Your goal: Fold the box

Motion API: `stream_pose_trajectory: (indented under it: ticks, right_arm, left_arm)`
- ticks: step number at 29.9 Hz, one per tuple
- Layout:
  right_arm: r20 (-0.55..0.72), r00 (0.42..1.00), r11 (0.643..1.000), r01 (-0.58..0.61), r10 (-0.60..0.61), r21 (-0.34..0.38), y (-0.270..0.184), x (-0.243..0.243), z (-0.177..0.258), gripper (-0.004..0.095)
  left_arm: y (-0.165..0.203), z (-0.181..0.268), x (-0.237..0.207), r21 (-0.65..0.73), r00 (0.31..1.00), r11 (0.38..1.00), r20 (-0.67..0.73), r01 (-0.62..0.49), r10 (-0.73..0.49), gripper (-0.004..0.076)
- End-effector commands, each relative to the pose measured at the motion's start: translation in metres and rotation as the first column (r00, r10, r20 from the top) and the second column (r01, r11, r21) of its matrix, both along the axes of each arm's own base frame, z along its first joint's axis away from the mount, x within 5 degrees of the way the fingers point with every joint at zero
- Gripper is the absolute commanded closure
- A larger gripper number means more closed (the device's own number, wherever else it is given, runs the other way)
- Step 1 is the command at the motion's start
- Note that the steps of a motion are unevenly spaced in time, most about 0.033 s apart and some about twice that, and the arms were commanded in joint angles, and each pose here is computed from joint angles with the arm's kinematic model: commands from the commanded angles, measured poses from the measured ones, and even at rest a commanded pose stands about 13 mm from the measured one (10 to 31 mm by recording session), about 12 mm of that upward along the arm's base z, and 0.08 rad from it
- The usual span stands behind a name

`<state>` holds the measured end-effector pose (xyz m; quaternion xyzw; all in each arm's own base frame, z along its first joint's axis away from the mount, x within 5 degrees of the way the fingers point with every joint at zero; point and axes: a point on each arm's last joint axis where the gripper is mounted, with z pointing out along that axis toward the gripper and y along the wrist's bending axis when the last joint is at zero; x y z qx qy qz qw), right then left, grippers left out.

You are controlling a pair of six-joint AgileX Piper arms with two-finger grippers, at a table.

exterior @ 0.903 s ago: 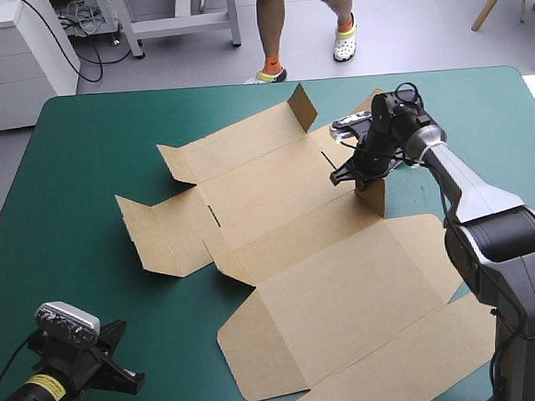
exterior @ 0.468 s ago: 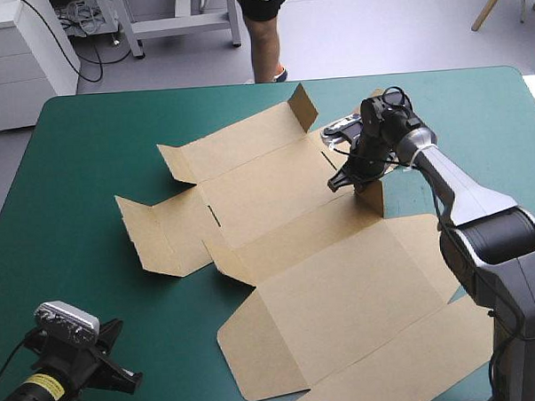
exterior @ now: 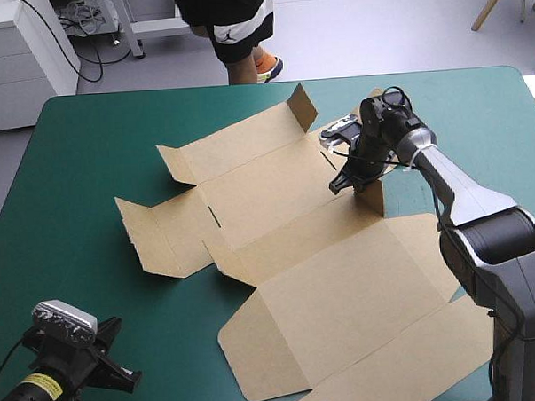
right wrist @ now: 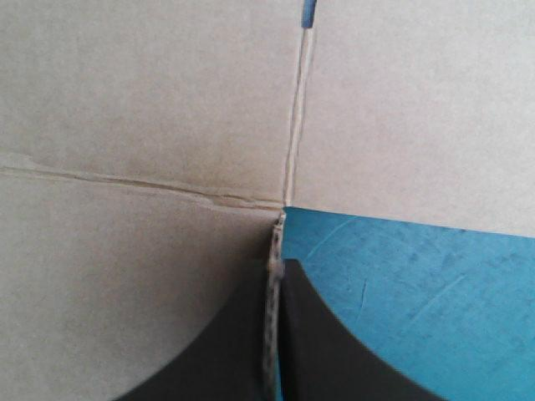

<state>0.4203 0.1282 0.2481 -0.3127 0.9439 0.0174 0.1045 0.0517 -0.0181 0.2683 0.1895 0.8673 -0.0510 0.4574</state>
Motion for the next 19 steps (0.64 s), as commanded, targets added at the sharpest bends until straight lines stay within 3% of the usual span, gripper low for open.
stream_pose_trajectory:
  ticks: [1,10,15,19]
  right_arm:
    - [0.094,0.994,0.997,-0.052,0.047,0.055,0.004,-0.006,0.035,0.0927]
    - [0.174,0.973,0.978,-0.175,0.154,0.11,0.013,-0.004,0.057,0.0927]
    - [0.276,0.926,0.943,-0.303,0.256,0.141,0.021,-0.002,0.082,0.0927]
    - [0.338,0.861,0.894,-0.435,0.379,0.105,0.036,-0.007,0.092,0.0927]
  left_arm:
    - [-0.001,0.027,0.001,-0.048,0.993,0.999,0.116,0.007,-0.001,0.0734]
    - [0.0,0.056,-0.006,-0.079,0.983,0.997,0.183,0.014,0.0,0.0734]
    - [-0.002,0.058,-0.007,-0.112,0.983,0.993,0.182,0.027,-0.006,0.0734]
    - [-0.004,0.058,-0.008,-0.143,0.985,0.989,0.172,0.039,-0.014,0.0734]
